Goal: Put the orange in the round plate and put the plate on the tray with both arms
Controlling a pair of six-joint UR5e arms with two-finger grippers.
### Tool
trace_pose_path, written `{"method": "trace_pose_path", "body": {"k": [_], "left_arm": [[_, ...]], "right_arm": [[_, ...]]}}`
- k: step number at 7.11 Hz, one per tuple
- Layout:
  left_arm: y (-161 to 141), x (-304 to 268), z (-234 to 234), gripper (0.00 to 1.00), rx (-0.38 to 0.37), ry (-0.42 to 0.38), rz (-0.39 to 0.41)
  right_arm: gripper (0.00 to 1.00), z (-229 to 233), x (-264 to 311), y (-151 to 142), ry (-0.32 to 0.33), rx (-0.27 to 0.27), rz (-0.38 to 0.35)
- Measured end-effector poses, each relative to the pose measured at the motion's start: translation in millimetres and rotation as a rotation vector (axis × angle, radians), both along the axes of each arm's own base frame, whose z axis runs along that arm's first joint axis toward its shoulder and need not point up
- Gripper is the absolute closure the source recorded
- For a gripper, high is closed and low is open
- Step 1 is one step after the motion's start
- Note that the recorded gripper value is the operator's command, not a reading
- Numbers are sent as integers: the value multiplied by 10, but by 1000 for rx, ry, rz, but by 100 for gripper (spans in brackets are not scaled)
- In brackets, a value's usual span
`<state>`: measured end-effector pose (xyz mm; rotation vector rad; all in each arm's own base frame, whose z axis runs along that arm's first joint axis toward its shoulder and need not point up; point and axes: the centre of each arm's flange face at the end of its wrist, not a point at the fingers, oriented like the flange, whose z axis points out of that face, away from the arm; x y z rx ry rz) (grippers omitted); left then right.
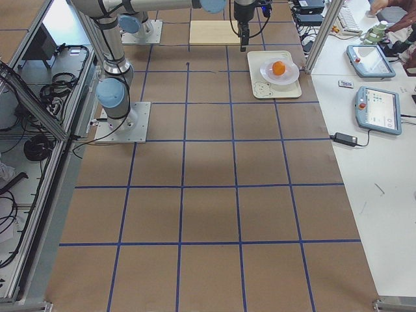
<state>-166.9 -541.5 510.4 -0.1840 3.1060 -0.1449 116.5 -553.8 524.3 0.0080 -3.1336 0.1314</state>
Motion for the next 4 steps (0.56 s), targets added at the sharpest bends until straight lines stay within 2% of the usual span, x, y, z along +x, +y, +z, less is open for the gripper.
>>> {"method": "trace_pose_path", "body": {"k": [2, 4], "left_arm": [[3, -6, -3, 0, 1, -1, -1], [2, -8, -9, 0, 2, -1, -2]], "right_arm": [[0, -182, 70, 81, -4, 1, -27], [0, -175, 62, 211, 5, 2, -31]]}}
